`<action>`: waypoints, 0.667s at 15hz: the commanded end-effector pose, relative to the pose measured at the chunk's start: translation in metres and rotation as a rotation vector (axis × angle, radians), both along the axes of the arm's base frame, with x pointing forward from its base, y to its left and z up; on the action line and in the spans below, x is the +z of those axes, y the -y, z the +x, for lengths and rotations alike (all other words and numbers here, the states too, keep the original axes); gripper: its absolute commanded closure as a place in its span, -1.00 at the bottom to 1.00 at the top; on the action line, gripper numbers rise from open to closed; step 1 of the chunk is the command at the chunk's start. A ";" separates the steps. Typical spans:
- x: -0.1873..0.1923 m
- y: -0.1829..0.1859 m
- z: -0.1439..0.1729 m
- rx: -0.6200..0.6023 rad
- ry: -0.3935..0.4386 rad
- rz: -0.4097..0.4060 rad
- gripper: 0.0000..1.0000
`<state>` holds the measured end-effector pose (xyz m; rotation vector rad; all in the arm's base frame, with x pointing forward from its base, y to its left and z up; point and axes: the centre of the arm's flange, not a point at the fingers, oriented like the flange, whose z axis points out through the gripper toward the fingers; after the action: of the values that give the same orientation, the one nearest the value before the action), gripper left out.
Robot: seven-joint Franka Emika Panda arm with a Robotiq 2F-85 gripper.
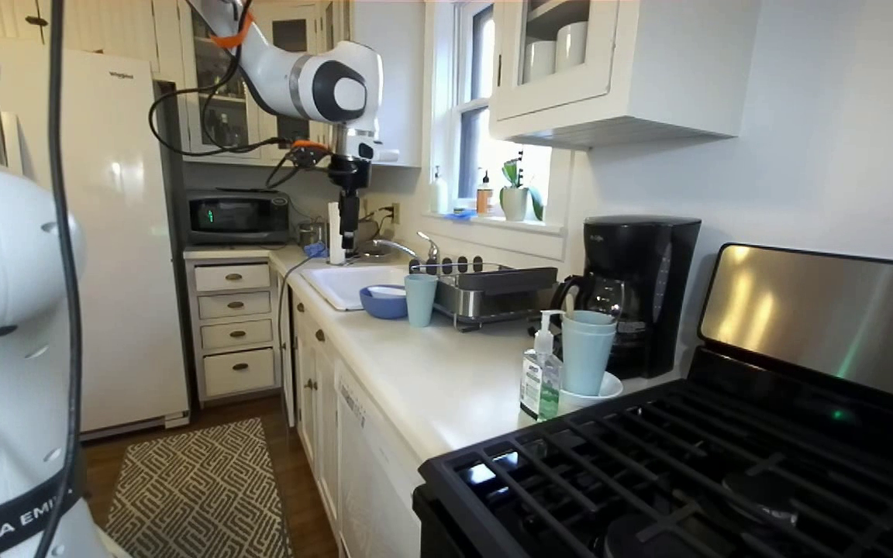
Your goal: Pick up the light blue cup and put it to the right of the dish rack on the kitchen counter
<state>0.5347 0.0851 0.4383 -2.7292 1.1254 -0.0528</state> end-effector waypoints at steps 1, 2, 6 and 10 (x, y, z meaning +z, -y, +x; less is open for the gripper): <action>-0.004 -0.004 0.009 -0.046 0.020 -0.004 -1.00; -0.010 -0.007 0.015 -0.056 0.021 -0.007 -1.00; -0.010 -0.004 0.014 -0.052 0.020 -0.008 -1.00; -0.009 -0.002 0.024 -0.056 0.041 0.030 -1.00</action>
<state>0.5488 0.0888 0.4298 -2.6994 1.1926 -0.0950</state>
